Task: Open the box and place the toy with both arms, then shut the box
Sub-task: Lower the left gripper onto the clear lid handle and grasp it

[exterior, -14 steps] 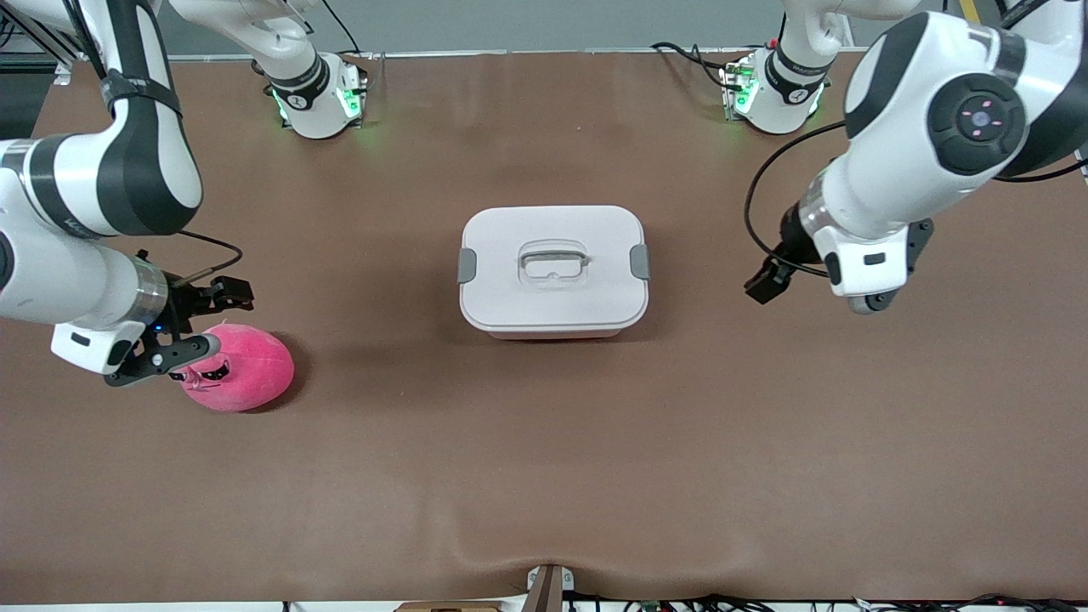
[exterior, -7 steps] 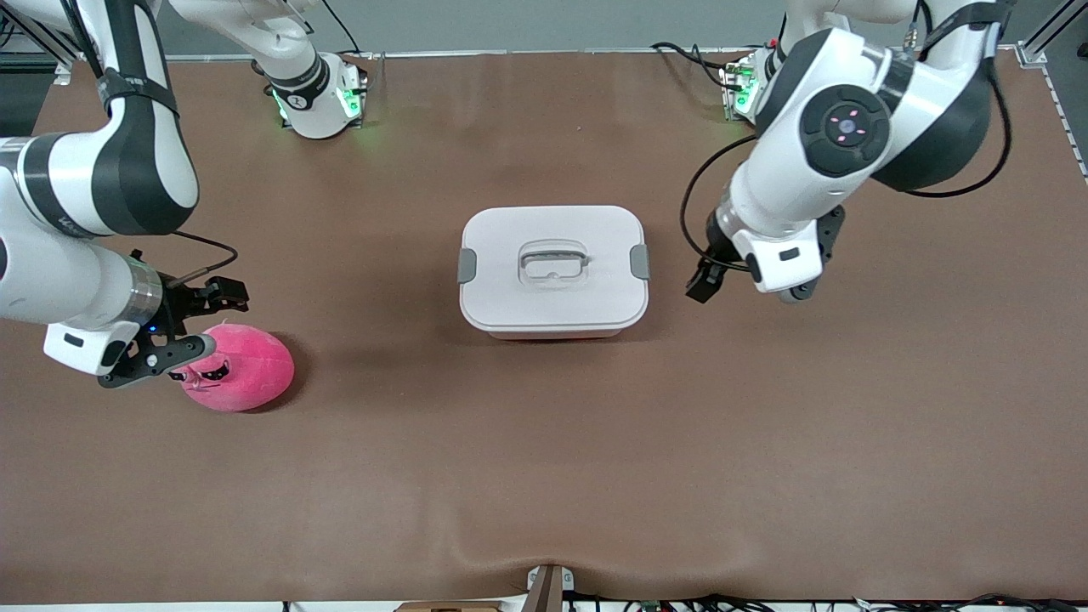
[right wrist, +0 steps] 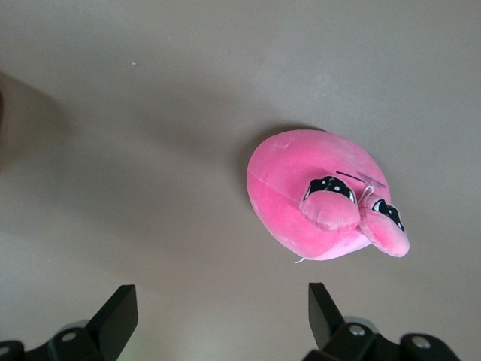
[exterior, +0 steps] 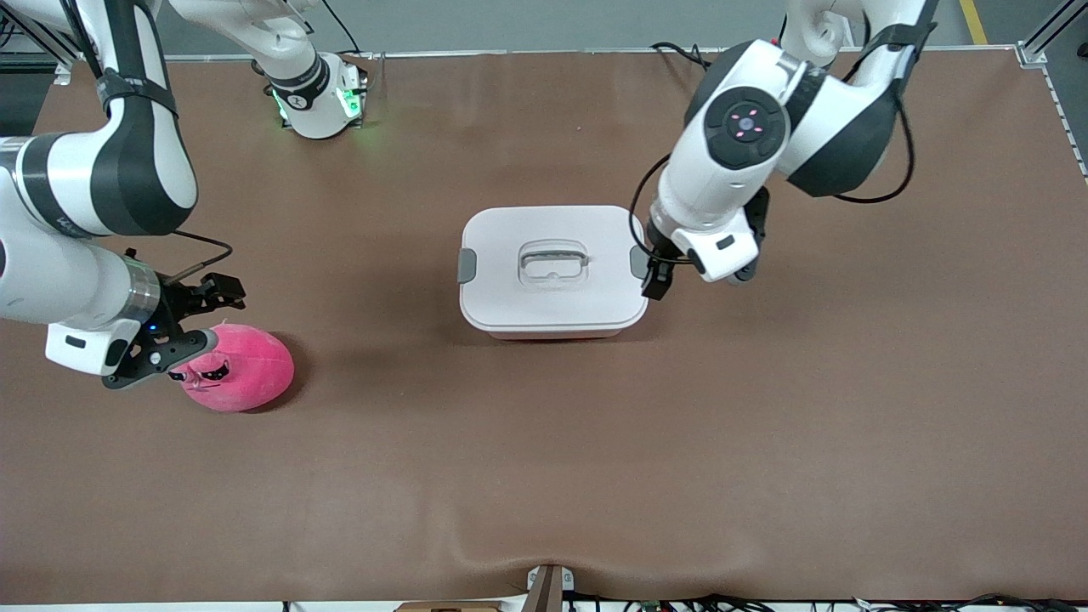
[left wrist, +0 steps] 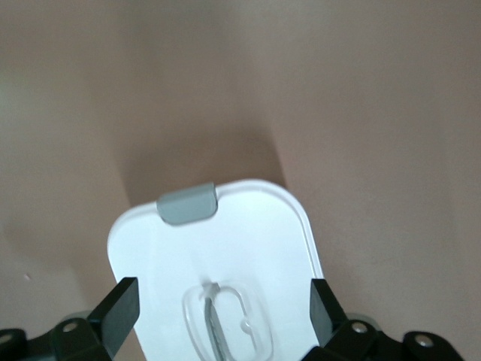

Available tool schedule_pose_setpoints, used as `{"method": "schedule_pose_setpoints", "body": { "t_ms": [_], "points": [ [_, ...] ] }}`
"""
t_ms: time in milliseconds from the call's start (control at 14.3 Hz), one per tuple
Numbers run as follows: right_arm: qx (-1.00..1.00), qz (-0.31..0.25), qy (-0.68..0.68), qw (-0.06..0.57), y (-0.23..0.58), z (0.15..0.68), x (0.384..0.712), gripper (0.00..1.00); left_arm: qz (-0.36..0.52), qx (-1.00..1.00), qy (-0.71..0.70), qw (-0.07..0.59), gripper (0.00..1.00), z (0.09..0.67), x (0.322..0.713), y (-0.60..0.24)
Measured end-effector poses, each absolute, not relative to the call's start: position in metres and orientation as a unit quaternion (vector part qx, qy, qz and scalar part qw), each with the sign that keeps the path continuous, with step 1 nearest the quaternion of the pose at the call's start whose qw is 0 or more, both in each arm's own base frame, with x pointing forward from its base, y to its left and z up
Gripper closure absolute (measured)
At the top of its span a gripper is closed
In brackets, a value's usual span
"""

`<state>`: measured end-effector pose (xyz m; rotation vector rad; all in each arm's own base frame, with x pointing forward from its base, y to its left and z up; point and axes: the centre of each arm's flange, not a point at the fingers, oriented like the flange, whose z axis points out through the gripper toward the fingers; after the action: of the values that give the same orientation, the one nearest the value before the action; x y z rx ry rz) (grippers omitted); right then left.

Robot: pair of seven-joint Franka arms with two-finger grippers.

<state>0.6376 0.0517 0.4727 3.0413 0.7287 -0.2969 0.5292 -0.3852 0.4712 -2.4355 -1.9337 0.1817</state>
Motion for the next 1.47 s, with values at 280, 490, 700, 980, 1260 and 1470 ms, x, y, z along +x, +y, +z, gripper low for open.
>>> {"method": "schedule_pose_setpoints", "body": {
  "t_ms": [280,490,700,980,1260,1470],
  "points": [
    [0.968,-0.094,0.233,0.0,0.052,0.473,0.638,0.0,0.057,-0.745,-0.665,0.011,0.0,0.434,0.513,-0.434],
    [0.968,-0.094,0.233,0.0,0.052,0.473,0.638,0.0,0.057,-0.729,-0.682,0.009,0.0,0.413,0.505,-0.456],
    [0.968,-0.094,0.234,0.0,0.052,0.473,0.638,0.0,0.057,-0.722,-0.689,0.005,0.0,0.393,0.496,-0.476],
    [0.968,-0.095,0.234,0.0,0.052,0.473,0.638,0.0,0.057,-0.718,-0.694,0.004,0.0,0.375,0.49,-0.49],
    [0.968,-0.095,0.234,0.0,0.052,0.473,0.637,0.0,0.058,-0.712,-0.7,0.009,0.0,0.366,0.486,-0.495],
    [0.967,-0.097,0.235,-0.001,0.053,0.472,0.637,0.0,0.055,-0.713,-0.699,0.015,0.06,0.349,0.475,-0.509]
  ]
}}
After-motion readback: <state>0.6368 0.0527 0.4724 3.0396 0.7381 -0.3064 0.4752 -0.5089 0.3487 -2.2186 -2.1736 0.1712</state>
